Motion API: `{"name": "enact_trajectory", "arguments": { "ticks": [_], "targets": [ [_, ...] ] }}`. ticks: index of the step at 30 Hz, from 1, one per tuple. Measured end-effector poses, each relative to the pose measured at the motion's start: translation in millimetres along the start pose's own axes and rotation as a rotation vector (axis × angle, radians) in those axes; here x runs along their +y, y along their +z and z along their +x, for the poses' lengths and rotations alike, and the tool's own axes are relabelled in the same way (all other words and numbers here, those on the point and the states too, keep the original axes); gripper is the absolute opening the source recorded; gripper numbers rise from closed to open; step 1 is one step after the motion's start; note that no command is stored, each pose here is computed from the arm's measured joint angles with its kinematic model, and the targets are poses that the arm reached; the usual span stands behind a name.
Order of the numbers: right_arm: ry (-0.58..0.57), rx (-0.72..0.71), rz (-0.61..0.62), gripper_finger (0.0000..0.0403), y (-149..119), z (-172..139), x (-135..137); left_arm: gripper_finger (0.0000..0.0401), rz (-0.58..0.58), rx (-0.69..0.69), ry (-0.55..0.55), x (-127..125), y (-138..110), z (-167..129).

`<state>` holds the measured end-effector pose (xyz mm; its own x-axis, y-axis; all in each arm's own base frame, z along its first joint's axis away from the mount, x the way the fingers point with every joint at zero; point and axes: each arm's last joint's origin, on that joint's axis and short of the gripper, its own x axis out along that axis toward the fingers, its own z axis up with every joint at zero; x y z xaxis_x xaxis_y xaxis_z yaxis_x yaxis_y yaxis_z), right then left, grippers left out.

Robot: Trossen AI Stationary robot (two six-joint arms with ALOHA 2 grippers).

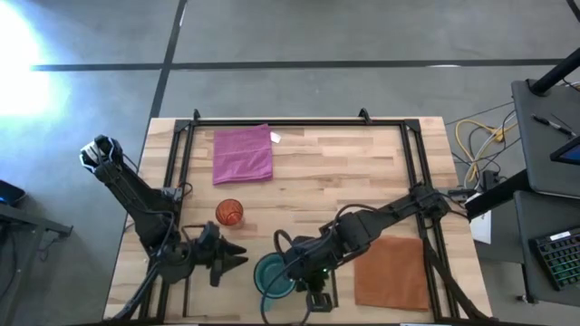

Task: Stack small to large cups/mugs on shelf
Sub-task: Put the blue mug on the shelf

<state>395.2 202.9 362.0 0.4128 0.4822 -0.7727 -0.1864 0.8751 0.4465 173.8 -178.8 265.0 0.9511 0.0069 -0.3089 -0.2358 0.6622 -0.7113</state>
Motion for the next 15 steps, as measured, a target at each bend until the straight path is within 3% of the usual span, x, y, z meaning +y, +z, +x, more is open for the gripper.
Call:
{"name": "enact_trajectory", "arguments": {
  "ticks": [15],
  "targets": [
    [-0.030, -0.010, -0.015, 0.0008, 4.6, 15.7, -7.6, 0.0151, 0.016, -0.011, 0.006, 0.5, 1.5, 1.3]
  ]
}}
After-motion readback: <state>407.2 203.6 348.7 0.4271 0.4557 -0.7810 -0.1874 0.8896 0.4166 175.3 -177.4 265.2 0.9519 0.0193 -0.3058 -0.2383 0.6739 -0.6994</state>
